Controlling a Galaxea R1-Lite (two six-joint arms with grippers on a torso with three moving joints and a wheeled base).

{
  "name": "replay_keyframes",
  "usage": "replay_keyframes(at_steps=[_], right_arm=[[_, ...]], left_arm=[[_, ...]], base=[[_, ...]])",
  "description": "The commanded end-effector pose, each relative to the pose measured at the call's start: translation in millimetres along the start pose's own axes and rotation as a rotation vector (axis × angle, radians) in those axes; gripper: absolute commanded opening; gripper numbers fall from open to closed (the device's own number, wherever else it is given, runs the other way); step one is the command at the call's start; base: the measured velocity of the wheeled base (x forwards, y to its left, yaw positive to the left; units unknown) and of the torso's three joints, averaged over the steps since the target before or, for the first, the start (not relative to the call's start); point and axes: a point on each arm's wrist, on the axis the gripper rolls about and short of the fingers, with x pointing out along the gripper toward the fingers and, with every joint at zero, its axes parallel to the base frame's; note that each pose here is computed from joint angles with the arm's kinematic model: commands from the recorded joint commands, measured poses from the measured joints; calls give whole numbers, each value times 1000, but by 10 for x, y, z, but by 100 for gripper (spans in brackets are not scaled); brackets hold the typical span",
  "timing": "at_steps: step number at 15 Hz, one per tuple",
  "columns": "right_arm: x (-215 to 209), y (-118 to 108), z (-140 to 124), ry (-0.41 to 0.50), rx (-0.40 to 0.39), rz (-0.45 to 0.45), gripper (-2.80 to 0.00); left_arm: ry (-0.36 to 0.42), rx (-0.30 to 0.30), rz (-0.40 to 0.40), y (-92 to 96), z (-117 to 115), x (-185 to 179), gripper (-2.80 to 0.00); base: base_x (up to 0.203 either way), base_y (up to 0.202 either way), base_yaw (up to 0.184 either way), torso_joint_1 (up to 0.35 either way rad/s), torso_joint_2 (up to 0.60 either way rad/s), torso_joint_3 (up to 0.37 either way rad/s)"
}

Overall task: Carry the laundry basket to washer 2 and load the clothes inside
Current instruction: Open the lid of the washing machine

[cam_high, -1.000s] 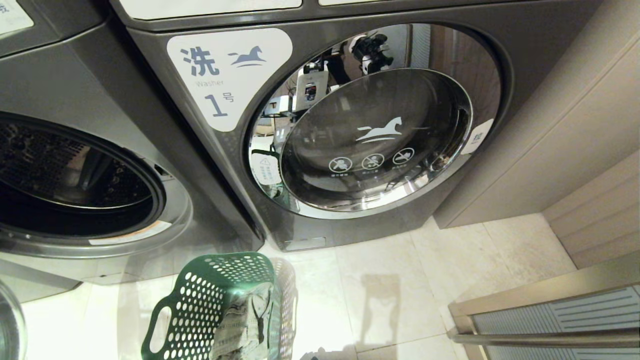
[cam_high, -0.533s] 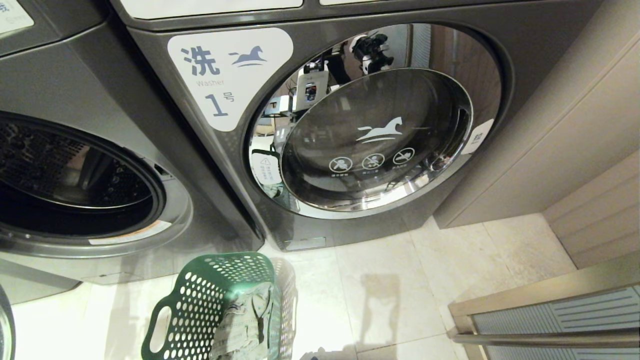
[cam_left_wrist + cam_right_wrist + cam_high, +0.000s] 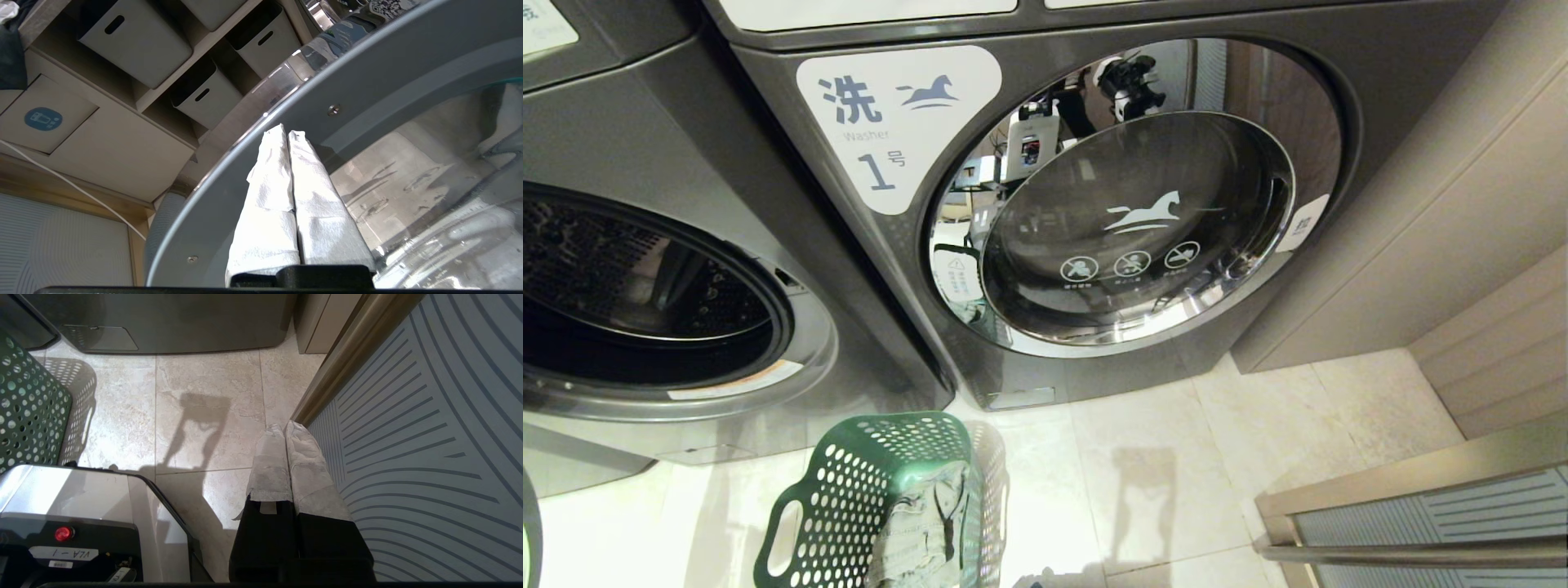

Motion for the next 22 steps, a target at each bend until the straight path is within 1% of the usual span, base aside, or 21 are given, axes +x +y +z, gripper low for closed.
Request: replay_keyframes(at_steps=[1, 5, 8, 10, 12, 14, 15, 16, 17, 18, 19, 20, 22], right_arm=[[1, 0, -1, 2, 0, 1, -280], [1, 0, -1, 2, -1, 1, -280], [1, 0, -1, 2, 0, 1, -280], [1, 0, -1, 2, 0, 1, -280], [1, 0, -1, 2, 0, 1, -280], [1, 0, -1, 2, -2, 1, -280], [1, 0, -1, 2, -1, 1, -280], [1, 0, -1, 2, 0, 1, -280], [1, 0, -1, 2, -2, 1, -280], [1, 0, -1, 2, 0, 1, -280], [1, 0, -1, 2, -2, 1, -280], [1, 0, -1, 2, -2, 1, -280], [1, 0, -1, 2, -2, 1, -280]], left_arm=[[3, -1, 2, 27, -30, 51, -280], [-14, 1, 5, 25, 21, -16, -280], [-59, 10, 4, -39, 166, -255, -280], [-100, 0, -11, -101, 276, -461, -280], [-130, 3, -23, -160, 344, -614, -280], [-162, 11, -67, -228, 408, -742, -280], [-174, 5, -107, -312, 428, -796, -280], [-186, -14, -154, -416, 458, -857, -280], [-195, -55, -199, -520, 507, -948, -280], [-157, -101, -234, -632, 510, -1029, -280], [-91, -136, -224, -722, 471, -1116, -280], [-39, -153, -204, -828, 407, -1192, -280], [49, -167, -187, -971, 117, -1384, -280]], base=[[0, 0, 0, 0, 0, 0], [0, 0, 0, 0, 0, 0], [0, 0, 0, 0, 0, 0], [0, 0, 0, 0, 0, 0], [0, 0, 0, 0, 0, 0], [0, 0, 0, 0, 0, 0], [0, 0, 0, 0, 0, 0], [0, 0, 0, 0, 0, 0], [0, 0, 0, 0, 0, 0], [0, 0, 0, 0, 0, 0], [0, 0, 0, 0, 0, 0], [0, 0, 0, 0, 0, 0], [0, 0, 0, 0, 0, 0]])
